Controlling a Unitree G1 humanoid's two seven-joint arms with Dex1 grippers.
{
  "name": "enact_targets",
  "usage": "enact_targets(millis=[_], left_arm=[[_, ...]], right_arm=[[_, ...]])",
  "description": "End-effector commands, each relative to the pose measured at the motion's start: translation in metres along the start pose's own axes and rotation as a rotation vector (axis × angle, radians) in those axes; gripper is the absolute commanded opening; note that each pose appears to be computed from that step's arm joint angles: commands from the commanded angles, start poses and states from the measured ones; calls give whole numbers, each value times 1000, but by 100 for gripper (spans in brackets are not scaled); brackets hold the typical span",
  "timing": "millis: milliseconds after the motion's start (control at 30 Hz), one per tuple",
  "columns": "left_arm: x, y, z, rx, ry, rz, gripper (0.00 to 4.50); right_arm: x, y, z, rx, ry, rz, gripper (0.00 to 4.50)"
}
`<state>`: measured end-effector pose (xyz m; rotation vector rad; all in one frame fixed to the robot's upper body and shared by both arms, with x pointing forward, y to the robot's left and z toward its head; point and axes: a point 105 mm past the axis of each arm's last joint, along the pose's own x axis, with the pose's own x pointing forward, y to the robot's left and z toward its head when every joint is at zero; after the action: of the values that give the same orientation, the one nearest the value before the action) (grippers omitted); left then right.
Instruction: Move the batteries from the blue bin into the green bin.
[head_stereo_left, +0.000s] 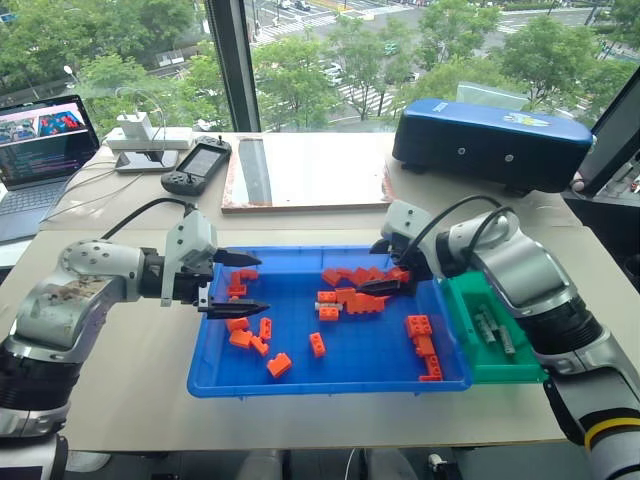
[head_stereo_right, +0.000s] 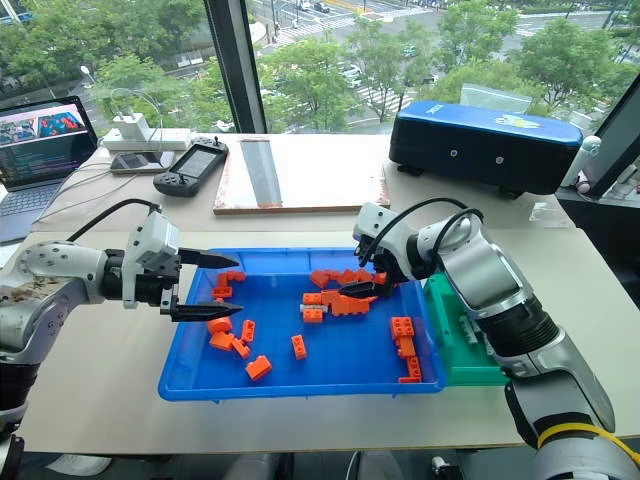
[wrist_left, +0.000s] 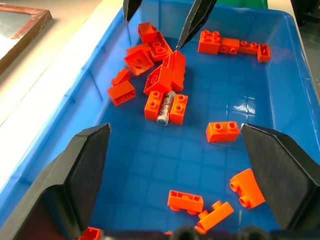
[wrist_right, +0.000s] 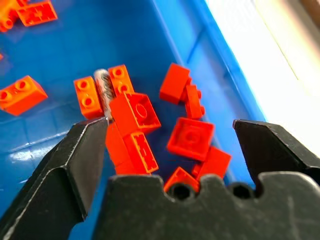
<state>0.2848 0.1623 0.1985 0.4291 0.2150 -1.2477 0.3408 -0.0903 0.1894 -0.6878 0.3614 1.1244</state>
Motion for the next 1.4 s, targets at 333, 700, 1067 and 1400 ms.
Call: enact_targets(millis=[333, 700, 1067, 1400], left_arm=[[-10, -3, 8, 37, 14, 32, 450], [-14, -1, 5, 31, 35, 51, 450], [-17, -1, 5, 36, 40, 64, 450], [-13, -1, 5, 36, 33, 56, 450]], right_arm=[[34, 64, 19, -25, -58, 279, 448], [62, 65, -4, 15, -12, 268, 398], [68, 66, -13, -9, 21, 261, 46], [13, 29, 13, 0, -51, 143, 45]])
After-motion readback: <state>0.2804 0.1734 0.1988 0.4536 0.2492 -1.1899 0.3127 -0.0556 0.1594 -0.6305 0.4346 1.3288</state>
